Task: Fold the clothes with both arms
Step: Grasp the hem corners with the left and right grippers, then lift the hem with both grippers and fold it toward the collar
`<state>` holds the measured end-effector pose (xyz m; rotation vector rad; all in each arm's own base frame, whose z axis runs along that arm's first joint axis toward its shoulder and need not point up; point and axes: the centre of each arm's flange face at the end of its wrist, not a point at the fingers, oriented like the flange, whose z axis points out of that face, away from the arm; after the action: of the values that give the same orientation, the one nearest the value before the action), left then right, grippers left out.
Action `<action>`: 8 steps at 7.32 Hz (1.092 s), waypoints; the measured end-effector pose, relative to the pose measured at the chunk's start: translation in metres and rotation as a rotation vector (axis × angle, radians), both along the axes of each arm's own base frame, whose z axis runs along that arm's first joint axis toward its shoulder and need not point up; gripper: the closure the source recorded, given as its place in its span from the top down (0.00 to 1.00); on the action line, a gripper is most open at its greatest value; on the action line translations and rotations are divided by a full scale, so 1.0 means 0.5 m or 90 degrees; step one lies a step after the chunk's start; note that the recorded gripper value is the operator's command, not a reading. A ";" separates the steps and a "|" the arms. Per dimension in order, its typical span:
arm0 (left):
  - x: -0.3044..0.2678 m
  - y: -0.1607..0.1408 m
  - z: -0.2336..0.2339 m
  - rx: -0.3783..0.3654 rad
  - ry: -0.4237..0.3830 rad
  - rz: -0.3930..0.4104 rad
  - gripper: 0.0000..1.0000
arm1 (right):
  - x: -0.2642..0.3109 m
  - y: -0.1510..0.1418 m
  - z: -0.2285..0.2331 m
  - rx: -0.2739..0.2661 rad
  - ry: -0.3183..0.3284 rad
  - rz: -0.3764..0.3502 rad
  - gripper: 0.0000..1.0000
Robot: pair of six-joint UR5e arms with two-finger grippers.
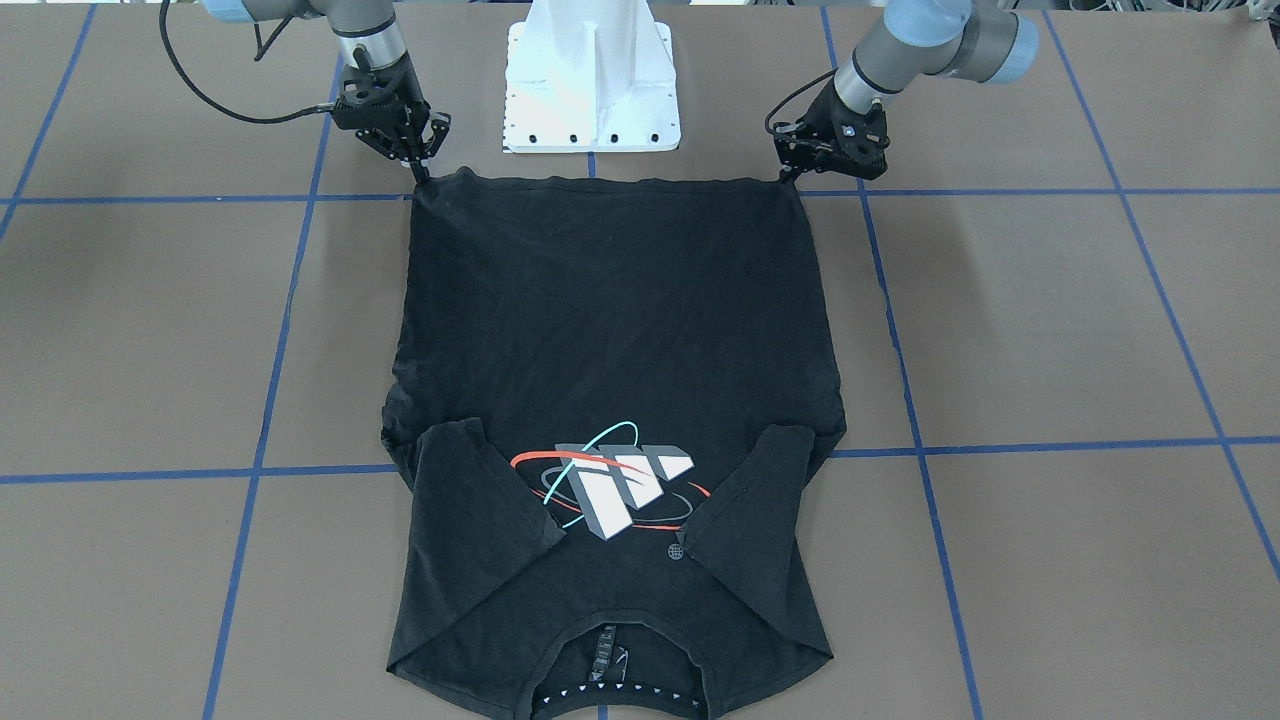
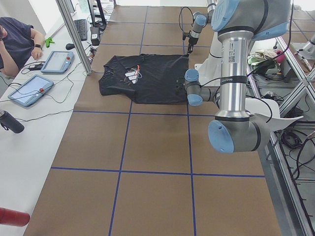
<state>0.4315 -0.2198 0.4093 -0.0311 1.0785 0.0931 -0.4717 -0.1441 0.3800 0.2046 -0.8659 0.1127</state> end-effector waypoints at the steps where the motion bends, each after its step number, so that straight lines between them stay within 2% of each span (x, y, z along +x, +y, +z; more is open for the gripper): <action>1: -0.005 0.001 -0.009 0.000 0.006 0.003 0.00 | 0.011 -0.002 -0.018 -0.004 -0.011 -0.003 0.00; 3: -0.052 0.004 -0.071 -0.025 0.048 0.051 0.00 | 0.069 -0.024 -0.086 -0.040 -0.054 -0.022 0.00; 5: -0.144 0.001 -0.133 -0.056 0.093 0.100 0.00 | 0.162 -0.053 -0.140 -0.105 -0.093 -0.072 0.00; 6: -0.195 0.020 -0.163 -0.065 0.112 0.125 0.00 | 0.212 -0.046 -0.168 -0.131 -0.112 -0.105 0.00; 8: -0.266 0.055 -0.220 -0.075 0.142 0.147 0.00 | 0.276 -0.011 -0.224 -0.159 -0.148 -0.170 0.00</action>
<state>0.2987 -0.1921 0.2995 -0.2566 1.2990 0.2459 -0.3336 -0.1494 0.2681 -0.1621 -1.0928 -0.0064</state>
